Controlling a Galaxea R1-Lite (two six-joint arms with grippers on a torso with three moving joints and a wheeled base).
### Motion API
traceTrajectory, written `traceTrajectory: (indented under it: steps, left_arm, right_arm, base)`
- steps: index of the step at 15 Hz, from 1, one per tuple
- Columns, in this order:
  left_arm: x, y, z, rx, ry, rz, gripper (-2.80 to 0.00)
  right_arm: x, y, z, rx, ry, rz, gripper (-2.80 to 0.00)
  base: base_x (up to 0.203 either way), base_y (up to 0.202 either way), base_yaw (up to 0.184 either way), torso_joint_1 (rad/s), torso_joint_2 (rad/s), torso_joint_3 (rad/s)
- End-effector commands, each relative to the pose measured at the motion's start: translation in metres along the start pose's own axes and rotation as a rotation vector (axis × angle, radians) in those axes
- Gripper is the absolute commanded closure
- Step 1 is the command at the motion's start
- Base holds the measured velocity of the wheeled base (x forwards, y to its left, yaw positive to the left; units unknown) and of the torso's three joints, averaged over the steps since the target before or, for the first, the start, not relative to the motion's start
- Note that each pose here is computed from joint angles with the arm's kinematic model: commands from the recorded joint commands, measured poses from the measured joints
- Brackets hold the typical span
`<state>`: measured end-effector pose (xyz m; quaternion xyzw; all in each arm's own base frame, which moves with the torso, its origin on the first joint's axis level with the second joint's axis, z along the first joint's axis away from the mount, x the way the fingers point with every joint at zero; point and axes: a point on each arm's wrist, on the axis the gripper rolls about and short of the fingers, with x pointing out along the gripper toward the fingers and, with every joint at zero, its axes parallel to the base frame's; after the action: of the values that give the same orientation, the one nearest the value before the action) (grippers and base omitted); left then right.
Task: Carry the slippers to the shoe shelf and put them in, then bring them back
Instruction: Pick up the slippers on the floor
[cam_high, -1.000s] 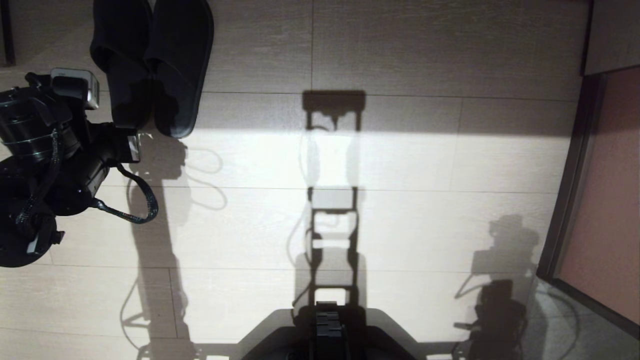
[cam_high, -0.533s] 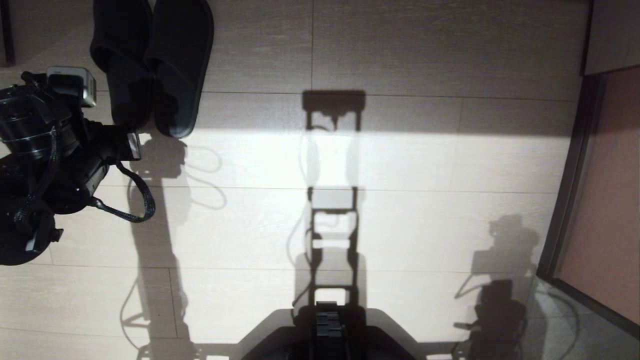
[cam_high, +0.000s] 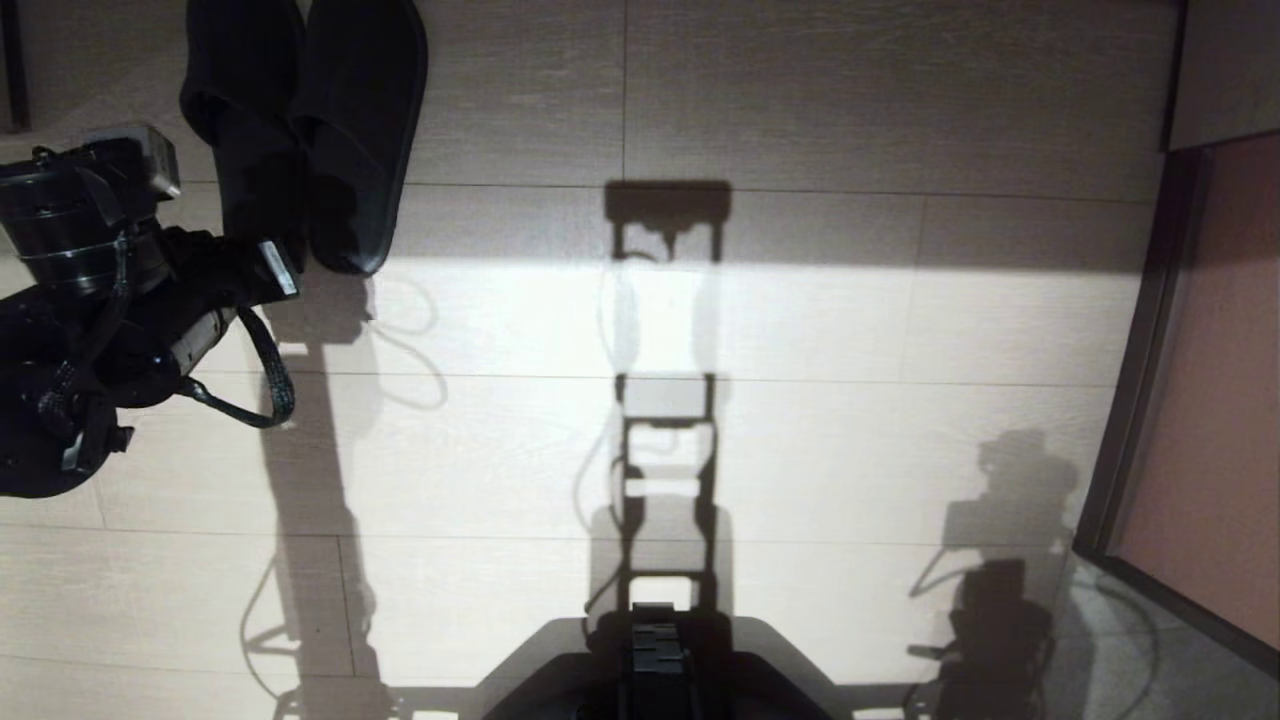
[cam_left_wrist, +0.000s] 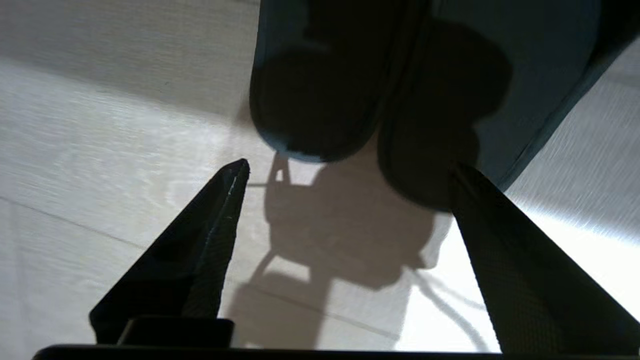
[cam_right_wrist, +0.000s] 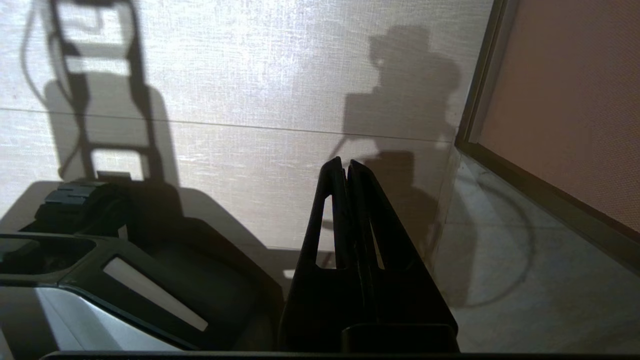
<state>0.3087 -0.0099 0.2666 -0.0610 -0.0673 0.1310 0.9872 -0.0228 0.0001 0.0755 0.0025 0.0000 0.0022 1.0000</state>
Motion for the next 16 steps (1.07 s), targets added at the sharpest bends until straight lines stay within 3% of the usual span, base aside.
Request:
traceTrajectory:
  steps: [1, 4, 9, 11, 16]
  left_arm:
    - [0.003, 0.0, 0.003, -0.046, -0.026, 0.002, -2.8]
    - [0.006, 0.0, 0.005, -0.07, -0.054, 0.001, -2.8]
    - [0.013, 0.0, 0.001, -0.076, -0.053, -0.097, -2.8]
    - [0.019, -0.002, 0.001, -0.112, -0.05, -0.136, -2.8]
    - [0.031, -0.002, 0.011, -0.121, -0.098, -0.146, -2.8]
  right_arm:
    - [0.0, 0.0, 0.0, 0.0, -0.002, 0.0, 0.0]
    - [0.0, 0.0, 0.0, 0.0, -0.002, 0.0, 0.0]
    - [0.0, 0.0, 0.0, 0.0, -0.002, 0.0, 0.0]
    - [0.0, 0.0, 0.0, 0.0, -0.002, 0.0, 0.0]
    - [0.0, 0.0, 0.0, 0.0, -0.002, 0.002, 0.0]
  base:
    - [0.0, 0.0, 0.0, 0.0, 0.0, 0.0]
    - [0.0, 0.0, 0.0, 0.0, 0.0, 0.0]
    - [0.0, 0.0, 0.0, 0.0, 0.0, 0.0]
    - [0.0, 0.0, 0.0, 0.0, 0.0, 0.0]
    - [0.0, 0.0, 0.0, 0.0, 0.0, 0.0]
